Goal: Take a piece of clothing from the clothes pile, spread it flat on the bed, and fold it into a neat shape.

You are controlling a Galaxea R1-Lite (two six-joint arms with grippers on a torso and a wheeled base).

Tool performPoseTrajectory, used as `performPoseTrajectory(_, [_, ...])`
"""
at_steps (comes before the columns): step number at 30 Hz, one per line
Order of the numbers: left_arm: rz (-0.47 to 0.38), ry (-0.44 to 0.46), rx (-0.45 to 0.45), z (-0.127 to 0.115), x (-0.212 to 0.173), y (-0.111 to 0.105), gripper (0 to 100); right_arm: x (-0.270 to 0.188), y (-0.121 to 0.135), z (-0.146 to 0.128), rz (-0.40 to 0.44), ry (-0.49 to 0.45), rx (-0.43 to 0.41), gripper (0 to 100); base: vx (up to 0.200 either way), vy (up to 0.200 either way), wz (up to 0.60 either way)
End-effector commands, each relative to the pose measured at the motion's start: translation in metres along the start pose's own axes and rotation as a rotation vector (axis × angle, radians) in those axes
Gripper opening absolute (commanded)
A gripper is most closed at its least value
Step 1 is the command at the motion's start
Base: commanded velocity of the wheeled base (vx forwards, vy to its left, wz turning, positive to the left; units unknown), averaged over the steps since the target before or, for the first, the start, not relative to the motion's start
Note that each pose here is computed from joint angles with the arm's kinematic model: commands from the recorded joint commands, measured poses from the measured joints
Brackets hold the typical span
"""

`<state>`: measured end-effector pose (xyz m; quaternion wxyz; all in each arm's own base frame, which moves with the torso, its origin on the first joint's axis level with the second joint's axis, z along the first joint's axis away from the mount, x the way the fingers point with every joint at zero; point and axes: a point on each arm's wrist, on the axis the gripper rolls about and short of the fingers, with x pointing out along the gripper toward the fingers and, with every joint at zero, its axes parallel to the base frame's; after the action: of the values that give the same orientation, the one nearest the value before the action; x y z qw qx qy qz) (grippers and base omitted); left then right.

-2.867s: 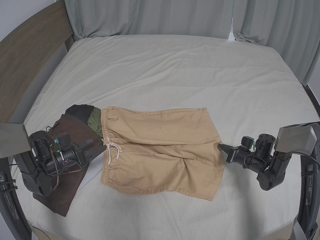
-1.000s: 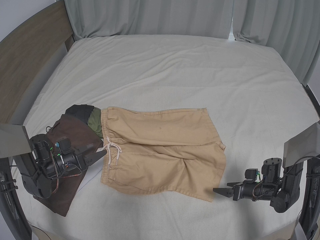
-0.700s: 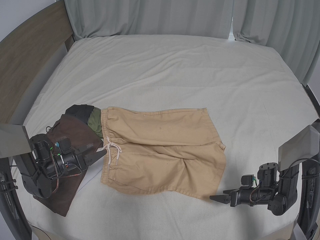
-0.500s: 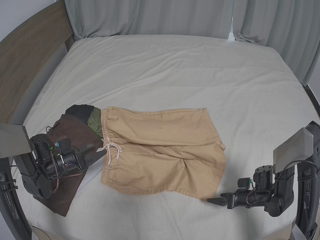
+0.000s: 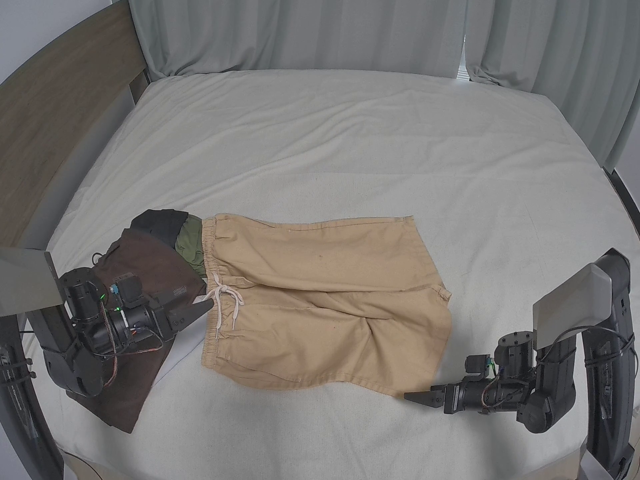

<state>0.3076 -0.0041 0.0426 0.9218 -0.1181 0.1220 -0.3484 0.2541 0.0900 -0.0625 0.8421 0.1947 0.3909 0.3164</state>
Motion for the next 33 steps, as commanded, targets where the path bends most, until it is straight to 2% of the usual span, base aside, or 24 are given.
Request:
performPoseTrajectory(1, [0.0,0.0,-0.001,0.0,0.0,0.0,100,0.007,0.004,0.001,0.018,0.002,0.01,100,0.0,0.0,0.0])
performPoseTrajectory(13, [-0.001,-0.001,-0.001,0.0,0.0,0.0,100,0.012,0.006,0.002,0.03,-0.001,0.014,100,0.0,0.0,0.0])
performPoseTrajectory(14, [0.002,-0.001,0.0,0.0,0.0,0.001,100,0.012,0.006,0.002,0.03,-0.001,0.014,0,0.0,0.0,0.0])
performPoseTrajectory(26, [0.004,0.012,-0.014,-0.005,0.001,0.003,100,0.009,0.004,0.002,0.022,-0.003,0.02,0,0.0,0.0,0.0])
performPoseTrajectory(33, [0.009,0.052,-0.057,-0.018,0.0,0.004,100,0.007,0.005,0.001,0.018,0.001,0.02,0,0.0,0.0,0.0])
